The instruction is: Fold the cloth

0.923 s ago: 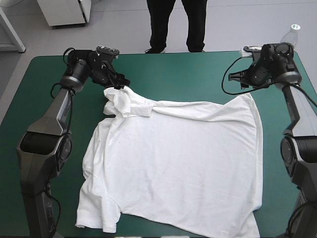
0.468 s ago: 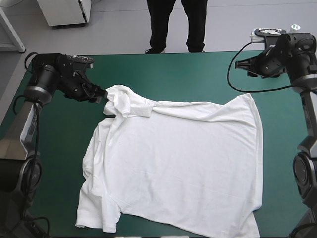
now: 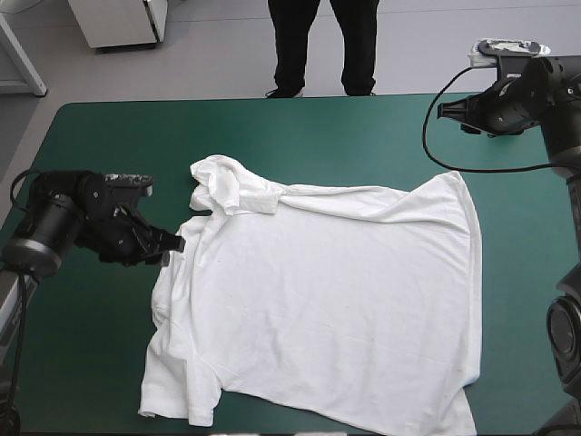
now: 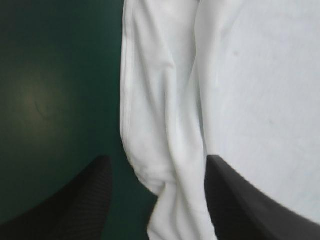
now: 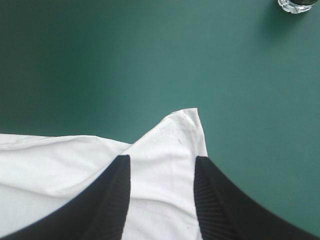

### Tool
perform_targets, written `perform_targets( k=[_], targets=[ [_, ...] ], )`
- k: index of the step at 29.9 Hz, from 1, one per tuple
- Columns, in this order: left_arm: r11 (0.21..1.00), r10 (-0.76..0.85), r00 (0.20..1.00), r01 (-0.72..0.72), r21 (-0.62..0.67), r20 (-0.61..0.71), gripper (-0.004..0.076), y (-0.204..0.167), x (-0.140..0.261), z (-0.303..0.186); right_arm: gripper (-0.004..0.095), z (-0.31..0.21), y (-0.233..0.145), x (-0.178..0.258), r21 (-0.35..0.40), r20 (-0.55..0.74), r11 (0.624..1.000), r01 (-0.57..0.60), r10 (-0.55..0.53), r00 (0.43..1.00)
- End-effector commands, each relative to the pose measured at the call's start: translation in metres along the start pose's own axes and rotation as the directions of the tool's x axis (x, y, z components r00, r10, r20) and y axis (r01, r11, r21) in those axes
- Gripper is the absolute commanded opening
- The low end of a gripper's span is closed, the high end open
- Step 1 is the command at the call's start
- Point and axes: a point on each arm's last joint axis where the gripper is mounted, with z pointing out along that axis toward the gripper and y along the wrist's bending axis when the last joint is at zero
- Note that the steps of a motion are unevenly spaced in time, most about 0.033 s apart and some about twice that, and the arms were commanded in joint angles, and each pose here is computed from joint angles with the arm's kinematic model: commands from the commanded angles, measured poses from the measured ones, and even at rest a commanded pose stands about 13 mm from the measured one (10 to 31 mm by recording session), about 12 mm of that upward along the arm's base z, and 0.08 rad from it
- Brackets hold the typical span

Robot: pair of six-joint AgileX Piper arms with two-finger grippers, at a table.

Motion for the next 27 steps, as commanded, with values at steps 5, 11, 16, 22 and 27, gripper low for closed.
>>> perform_targets(
  k=[5,11,16,22,27],
  targets=[
    [0.988,-0.146,0.989,0.147,0.038,-0.019,0.0405,-0.003,0.046,0.022,0.0391,-0.04,-0.001,-0.008,-0.003,0.136,1.0,0.001,-0.001,0.991],
    [0.976,-0.216,0.976,0.216,0.038,0.003,0.0403,0.0,0.054,0.048,0.0391,-0.04,-0.001,-0.008,-0.004,0.137,1.0,0.001,0.0,0.991],
    [0.973,-0.231,0.973,0.231,-0.022,0.013,0.0382,0.006,0.048,0.06,0.0391,-0.04,-0.001,-0.008,-0.005,0.139,1.0,-0.001,0.002,0.99],
    [0.971,-0.235,0.971,0.233,-0.053,-0.047,0.0372,0.01,0.041,0.082,0.0391,-0.04,-0.001,-0.008,-0.005,0.142,1.0,-0.001,0.002,0.99],
    [0.971,-0.236,0.968,0.232,-0.054,-0.082,0.0272,0.011,0.038,0.095,0.0391,-0.04,-0.001,-0.008,-0.003,0.143,1.0,0.0,0.001,0.99]
  ],
)
